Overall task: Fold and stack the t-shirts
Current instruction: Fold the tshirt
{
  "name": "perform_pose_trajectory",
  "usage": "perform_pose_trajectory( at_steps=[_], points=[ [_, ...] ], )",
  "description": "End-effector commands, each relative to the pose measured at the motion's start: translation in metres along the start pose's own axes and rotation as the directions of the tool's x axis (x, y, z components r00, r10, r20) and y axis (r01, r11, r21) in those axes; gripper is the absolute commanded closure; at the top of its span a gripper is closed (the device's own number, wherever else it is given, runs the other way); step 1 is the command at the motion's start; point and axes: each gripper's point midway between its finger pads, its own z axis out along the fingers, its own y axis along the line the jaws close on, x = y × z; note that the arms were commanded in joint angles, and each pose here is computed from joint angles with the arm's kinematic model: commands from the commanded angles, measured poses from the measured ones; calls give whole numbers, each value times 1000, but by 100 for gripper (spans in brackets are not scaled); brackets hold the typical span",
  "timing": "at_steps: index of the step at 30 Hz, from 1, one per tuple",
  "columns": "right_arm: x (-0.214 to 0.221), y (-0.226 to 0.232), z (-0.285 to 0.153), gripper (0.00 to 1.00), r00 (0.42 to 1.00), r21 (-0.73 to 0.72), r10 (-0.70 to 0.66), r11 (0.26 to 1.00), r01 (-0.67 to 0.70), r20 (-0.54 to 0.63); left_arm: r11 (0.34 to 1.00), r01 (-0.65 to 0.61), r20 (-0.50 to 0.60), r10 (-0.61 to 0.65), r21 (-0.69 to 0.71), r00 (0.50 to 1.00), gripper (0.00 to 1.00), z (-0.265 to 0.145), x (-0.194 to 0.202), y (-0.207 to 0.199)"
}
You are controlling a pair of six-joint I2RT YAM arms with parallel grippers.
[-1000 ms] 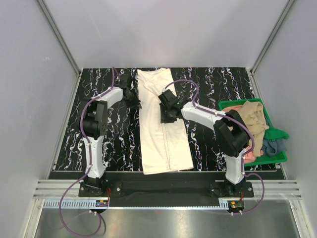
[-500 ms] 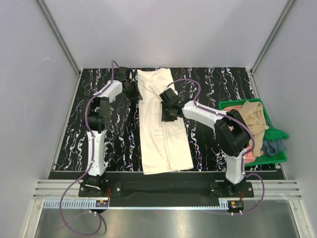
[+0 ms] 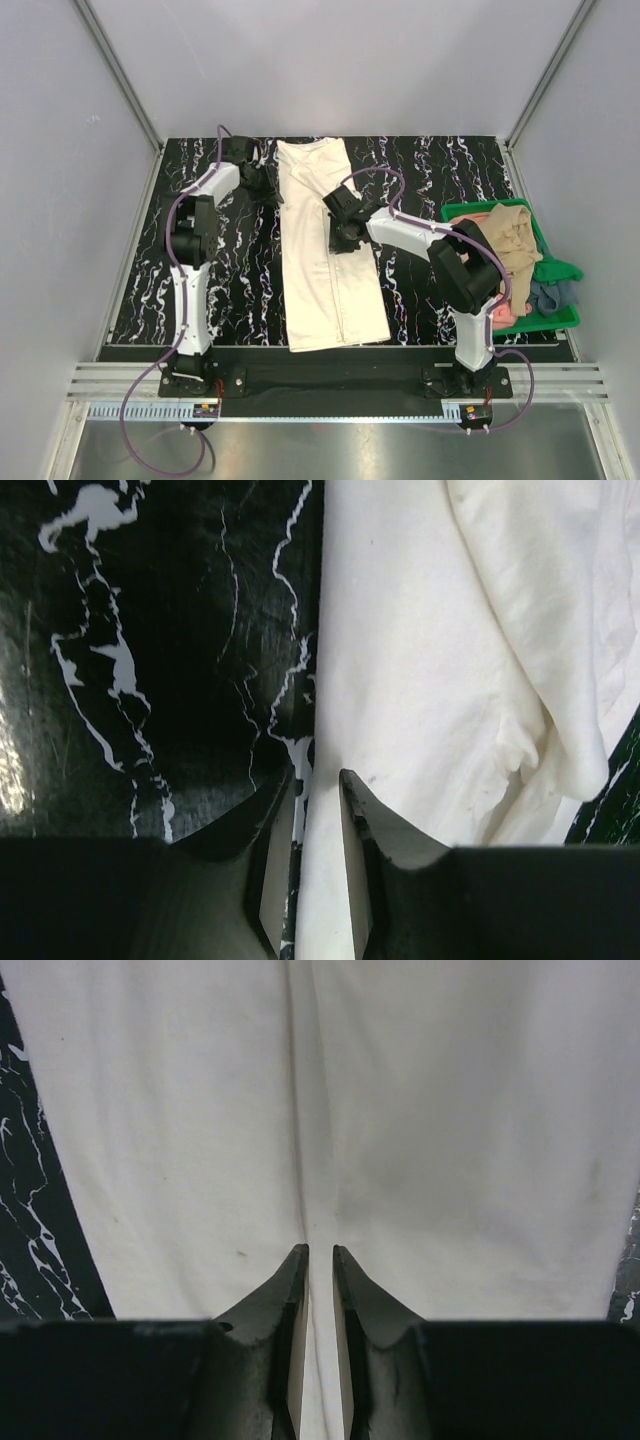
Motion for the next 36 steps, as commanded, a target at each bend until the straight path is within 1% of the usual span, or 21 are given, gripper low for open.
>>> perform_pose_trajectory(
  at_steps=[1,3,4,6,7,9,10,12,13,15,16,19,20,22,23,27,29,30,31,34,36],
  points=[
    [0,-2,10,78,1000,20,15,1000,-15,4,994,-64,83,57,86,995,70,-55,-17,-40],
    [2,-4,12,78,1000,30,15,999,-15,3,994,-60,78,53,89,996,70,-63,-10,-41],
    [2,-4,13,78,1000,33,17,999,-18,2,993,-67,102,57,98,993,70,-78,-11,-48],
    [3,-6,15,78,1000,46,14,999,-14,5,994,-58,95,49,92,994,69,-86,-1,-45],
    [5,-9,16,78,1000,56,13,998,-13,3,992,-74,120,61,103,991,69,-102,-2,-52],
    [7,-11,18,78,1000,66,11,998,-11,2,992,-74,118,62,100,991,69,-112,9,-50],
    [7,-12,18,78,1000,68,11,998,-11,1,989,-93,143,76,113,987,69,-128,11,-58],
    [10,-14,22,79,1000,77,10,997,-9,-7,987,-114,135,98,112,986,69,-135,24,-58],
    [11,-13,22,79,1000,75,10,997,-10,-8,983,-139,161,118,122,980,69,-150,28,-66],
    [13,-14,25,80,1000,80,12,997,-10,-14,983,-144,154,127,110,980,69,-154,41,-62],
    [14,-13,25,80,1000,80,12,997,-10,-16,979,-168,168,147,118,975,68,-162,46,-68],
    [13,-13,25,82,1000,82,12,997,-11,-12,976,-185,169,164,116,972,68,-169,59,-68],
    [13,-14,26,88,1000,85,13,996,-12,-12,976,-184,165,164,112,972,68,-169,63,-67],
    [10,-12,22,94,1000,81,9,997,-9,-1,977,-179,145,162,113,976,67,-164,77,-66],
    [8,-10,21,100,1000,74,7,997,-7,3,977,-175,133,159,118,978,67,-159,83,-66],
    [2,-3,13,100,1000,46,-1,999,1,13,979,-133,44,127,157,991,68,-123,123,-67],
    [-1,1,9,100,1000,29,-4,1000,4,21,984,-117,4,117,137,993,68,-105,139,-59],
    [-1,2,8,100,1000,23,-6,1000,5,18,983,-117,3,118,145,993,68,-99,142,-62],
    [-1,2,7,100,1000,22,-7,1000,7,17,986,-105,-29,110,132,993,68,-88,149,-57],
    [-1,3,4,100,1000,12,-11,1000,11,16,989,-105,-80,114,107,990,68,-68,161,-52],
    [-1,6,2,100,1000,2,-15,1000,15,16,989,-113,-87,121,90,989,68,-62,165,-51]
  ],
)
